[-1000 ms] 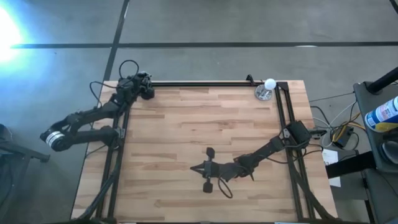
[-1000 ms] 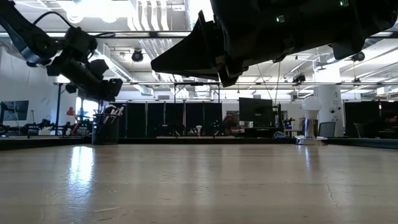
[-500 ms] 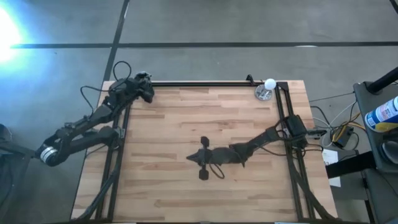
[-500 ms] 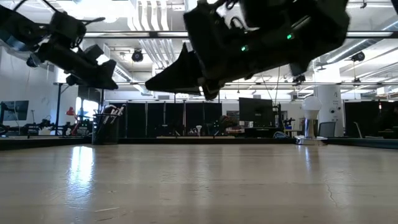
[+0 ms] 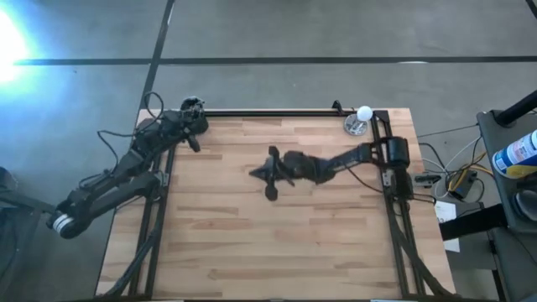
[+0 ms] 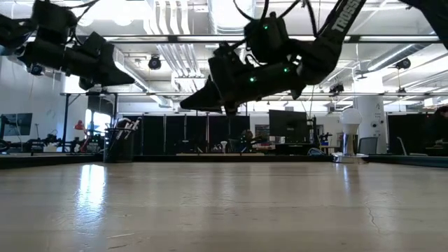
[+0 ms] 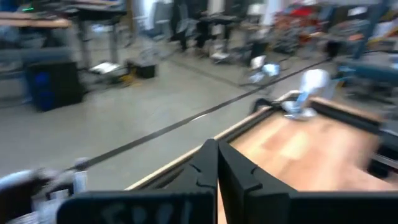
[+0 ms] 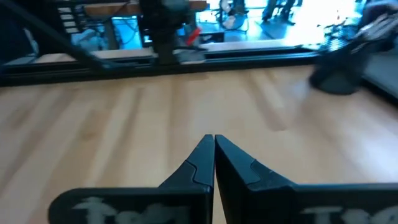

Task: Pick & Place Makeup Supplies
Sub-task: Return to Home Position

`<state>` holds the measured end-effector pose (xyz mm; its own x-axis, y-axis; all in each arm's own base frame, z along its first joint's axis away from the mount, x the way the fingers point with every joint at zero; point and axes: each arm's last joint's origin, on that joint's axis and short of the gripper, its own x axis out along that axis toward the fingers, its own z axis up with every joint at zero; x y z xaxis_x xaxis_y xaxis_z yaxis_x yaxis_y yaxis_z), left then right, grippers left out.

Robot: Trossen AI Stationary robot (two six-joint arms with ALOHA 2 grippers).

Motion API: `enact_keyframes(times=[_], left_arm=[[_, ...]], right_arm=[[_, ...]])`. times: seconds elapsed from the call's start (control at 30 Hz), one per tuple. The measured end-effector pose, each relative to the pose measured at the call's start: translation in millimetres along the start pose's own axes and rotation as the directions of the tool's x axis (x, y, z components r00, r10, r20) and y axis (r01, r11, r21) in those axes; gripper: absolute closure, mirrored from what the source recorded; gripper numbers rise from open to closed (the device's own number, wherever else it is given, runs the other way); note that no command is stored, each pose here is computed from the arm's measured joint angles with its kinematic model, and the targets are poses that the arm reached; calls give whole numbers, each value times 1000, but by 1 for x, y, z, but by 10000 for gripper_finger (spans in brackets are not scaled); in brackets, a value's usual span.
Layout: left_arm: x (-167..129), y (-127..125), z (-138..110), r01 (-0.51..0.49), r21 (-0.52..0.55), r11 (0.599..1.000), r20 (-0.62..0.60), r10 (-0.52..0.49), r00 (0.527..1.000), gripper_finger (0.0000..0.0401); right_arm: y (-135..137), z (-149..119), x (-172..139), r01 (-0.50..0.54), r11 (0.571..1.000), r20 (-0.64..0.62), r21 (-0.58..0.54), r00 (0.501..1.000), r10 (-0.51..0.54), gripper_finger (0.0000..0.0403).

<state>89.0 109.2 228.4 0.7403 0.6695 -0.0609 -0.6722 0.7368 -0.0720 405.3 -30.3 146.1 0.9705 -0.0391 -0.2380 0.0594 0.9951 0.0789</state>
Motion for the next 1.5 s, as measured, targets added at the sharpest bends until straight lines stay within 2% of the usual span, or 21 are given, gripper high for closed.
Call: enact_keyframes(times=[0.2, 0.33, 0.53, 0.83, 1.07, 1.27, 1.5], left_arm=[[-5, -13, -20, 193, -16, 981, 72, -191, 979, 400], [-9, -24, -28, 292, 10, 957, 139, -290, 947, 401], [-11, -41, -28, 395, 19, 919, 143, -393, 908, 401], [-14, -58, -32, 436, 47, 899, 111, -438, 892, 401], [-17, -65, -33, 457, 45, 889, 112, -459, 882, 401], [-20, -69, -32, 484, 53, 874, 122, -486, 865, 401], [-22, -67, -38, 480, 58, 875, 143, -483, 864, 401]], right_arm=[[-30, 12, -13, 52, 998, 31, -37, 998, -51, 394], [-28, 18, -34, 72, 991, 87, -110, 994, -63, 394], [-26, 13, -84, 109, 987, 173, -120, 981, -88, 394], [-21, 3, -176, 183, 975, 244, -125, 958, -148, 394], [-13, -16, -235, 194, 974, 336, -115, 930, -146, 394], [-10, -32, -268, 210, 972, 384, -102, 910, -156, 394], [-8, -34, -286, 226, 968, 361, -113, 917, -172, 394]])
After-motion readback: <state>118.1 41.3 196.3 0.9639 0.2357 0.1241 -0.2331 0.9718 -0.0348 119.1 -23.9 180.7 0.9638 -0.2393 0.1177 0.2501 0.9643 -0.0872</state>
